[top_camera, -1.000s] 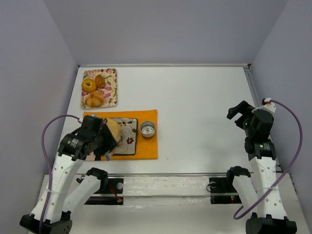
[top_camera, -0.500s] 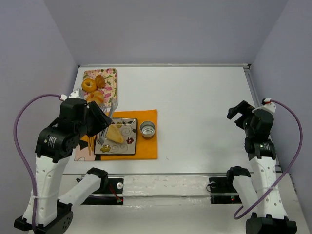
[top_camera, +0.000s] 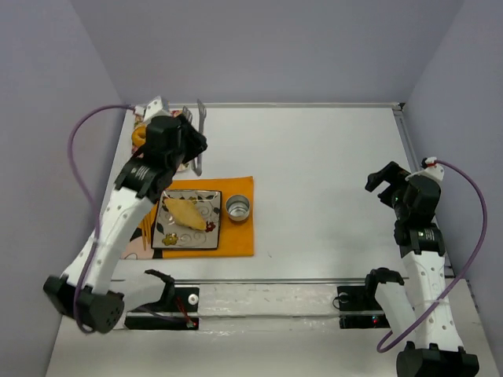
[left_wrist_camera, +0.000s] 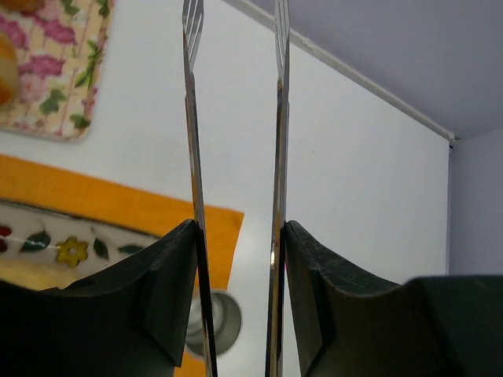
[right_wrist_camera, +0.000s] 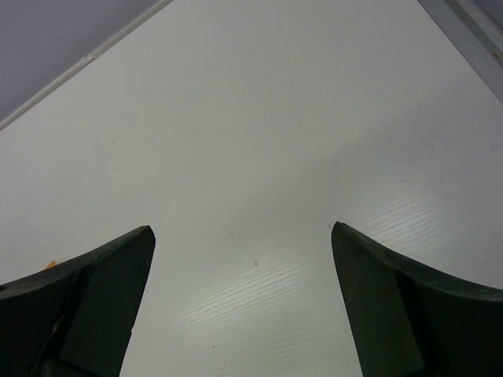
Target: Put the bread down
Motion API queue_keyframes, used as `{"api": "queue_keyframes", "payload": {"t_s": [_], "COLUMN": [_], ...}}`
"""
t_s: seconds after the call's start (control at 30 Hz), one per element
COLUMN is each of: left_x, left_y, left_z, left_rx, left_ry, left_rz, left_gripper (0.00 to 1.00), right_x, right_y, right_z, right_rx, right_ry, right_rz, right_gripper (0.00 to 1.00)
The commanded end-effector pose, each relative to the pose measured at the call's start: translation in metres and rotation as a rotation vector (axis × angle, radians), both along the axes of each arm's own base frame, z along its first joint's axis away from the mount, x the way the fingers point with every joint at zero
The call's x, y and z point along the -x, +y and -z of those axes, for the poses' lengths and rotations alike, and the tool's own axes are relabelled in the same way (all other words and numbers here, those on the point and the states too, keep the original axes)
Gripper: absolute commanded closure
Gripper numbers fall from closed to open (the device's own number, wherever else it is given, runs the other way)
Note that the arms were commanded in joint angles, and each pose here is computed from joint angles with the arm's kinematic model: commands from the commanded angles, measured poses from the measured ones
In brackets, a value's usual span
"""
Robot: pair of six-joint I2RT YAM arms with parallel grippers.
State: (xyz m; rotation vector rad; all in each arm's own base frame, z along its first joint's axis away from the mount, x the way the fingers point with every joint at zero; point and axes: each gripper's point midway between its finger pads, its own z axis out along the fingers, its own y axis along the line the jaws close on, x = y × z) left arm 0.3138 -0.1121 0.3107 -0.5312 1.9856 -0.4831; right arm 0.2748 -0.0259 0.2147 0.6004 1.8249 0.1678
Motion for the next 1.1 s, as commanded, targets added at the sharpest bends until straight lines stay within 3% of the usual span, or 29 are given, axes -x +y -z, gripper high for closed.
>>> {"api": "queue_keyframes", "payload": {"t_s": [0.0,0.1,0.13,0.23,0.43,0.6,0.83,0.97,1.0,1.07], "left_x": [-0.096,-0.147,-0.164,-0.193,-0.251,-0.265,-0.254,-0.246,-0.243,-0.239], "left_y": [-0.026,-0.045,-0.052,-0.058,-0.069,-0.062,-0.061,-0.056,-0.055,-0.054], "left_z": [-0.023,-0.019,0.007,0.014,0.092,0.146,0.209,0.204,0.199,0.176], "left_rx": [-0.096,-0.165,-0.209,-0.218,-0.266,-0.260,-0.302,-0.328,-0.330,-0.322], "left_ry": [-0.188,-0.215,-0.171,-0.161,-0.034,0.091,0.280,0.302,0.307,0.278], "left_rz": [-0.073,-0.051,-0.033,-0.008,0.035,0.045,0.097,0.100,0.103,0.104], "left_gripper": [0.45,0.48,0.48,0.45,0.40,0.35,0.27,0.11,0.01,0.01], "right_x": [-0.007,-0.006,-0.006,-0.007,-0.006,-0.004,-0.003,-0.003,-0.003,-0.003], "right_y": [0.001,0.001,0.002,0.002,0.003,0.003,0.002,0.002,0.002,0.002], "right_z": [-0.014,-0.013,-0.013,-0.013,-0.013,-0.016,-0.014,-0.016,-0.016,-0.016], "right_rx": [0.023,0.024,0.024,0.019,0.019,0.026,0.028,0.028,0.028,0.028], "right_ry": [-0.057,-0.057,-0.059,-0.059,-0.061,-0.074,-0.069,-0.073,-0.075,-0.077], "right_rz": [-0.016,-0.018,-0.020,-0.023,-0.029,-0.028,-0.025,-0.023,-0.023,-0.023], "right_gripper": [0.00,0.00,0.00,0.00,0.00,0.00,0.00,0.00,0.00,0.00]}}
